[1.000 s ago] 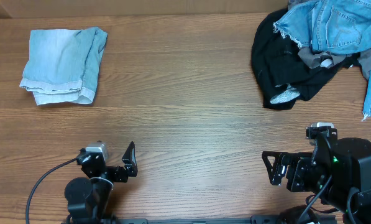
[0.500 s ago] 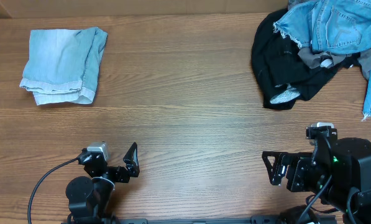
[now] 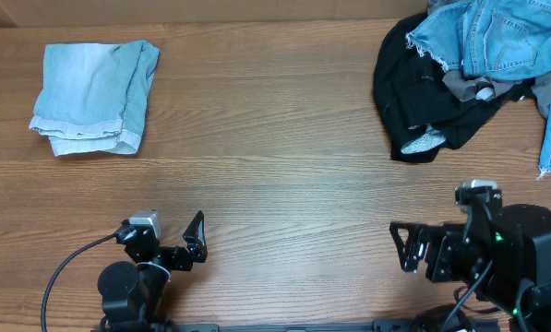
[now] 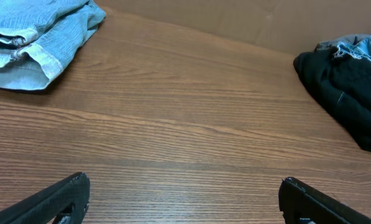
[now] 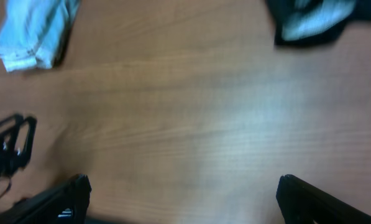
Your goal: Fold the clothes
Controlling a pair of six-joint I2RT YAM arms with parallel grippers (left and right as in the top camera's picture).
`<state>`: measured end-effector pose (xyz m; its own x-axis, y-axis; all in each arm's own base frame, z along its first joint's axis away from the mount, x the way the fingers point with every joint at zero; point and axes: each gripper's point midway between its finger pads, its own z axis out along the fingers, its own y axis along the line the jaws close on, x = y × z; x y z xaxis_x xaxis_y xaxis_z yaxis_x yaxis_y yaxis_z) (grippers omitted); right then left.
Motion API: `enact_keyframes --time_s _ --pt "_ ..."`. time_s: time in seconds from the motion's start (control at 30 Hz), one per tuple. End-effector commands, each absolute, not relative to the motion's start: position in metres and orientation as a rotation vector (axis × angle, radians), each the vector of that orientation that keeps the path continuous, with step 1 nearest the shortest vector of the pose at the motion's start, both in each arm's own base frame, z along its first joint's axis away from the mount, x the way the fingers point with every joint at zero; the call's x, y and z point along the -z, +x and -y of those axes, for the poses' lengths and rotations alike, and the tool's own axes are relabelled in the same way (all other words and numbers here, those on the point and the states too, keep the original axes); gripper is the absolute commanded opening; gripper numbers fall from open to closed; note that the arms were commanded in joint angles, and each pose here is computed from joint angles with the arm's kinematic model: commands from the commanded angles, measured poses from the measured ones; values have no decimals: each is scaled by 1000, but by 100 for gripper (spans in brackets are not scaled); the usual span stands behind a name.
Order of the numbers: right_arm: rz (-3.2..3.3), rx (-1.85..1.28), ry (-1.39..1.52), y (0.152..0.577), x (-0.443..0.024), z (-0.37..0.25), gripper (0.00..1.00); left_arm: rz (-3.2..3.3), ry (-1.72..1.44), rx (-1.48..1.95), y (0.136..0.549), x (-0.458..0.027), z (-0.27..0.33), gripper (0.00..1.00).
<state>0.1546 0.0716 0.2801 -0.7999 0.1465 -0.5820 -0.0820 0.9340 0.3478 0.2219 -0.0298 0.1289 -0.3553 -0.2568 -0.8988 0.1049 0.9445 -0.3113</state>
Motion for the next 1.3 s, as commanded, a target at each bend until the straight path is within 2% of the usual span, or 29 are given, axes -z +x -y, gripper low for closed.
enact_keyframes --time_s 0.0,0.1,0.23,0.47,0.8,1.27 --pt "-2243 -388 -118 178 -294 -70 100 -1889 -118 393 222 -130 31 100" --pt "-2066 -358 -214 196 -287 -75 100 -1889 -118 393 222 -130 31 100" --pt "-1910 -359 -181 210 -257 -73 100 -1889 -118 393 222 -130 31 100" --pt "-1739 -360 -157 217 -203 -70 100 -1889 -118 393 222 -130 31 100" --pt "-1710 -358 -151 227 -163 -71 100 -1889 -118 393 222 -130 31 100" --pt "-1688 -365 -157 229 -164 -74 100 -1889 -118 393 222 -130 31 100"
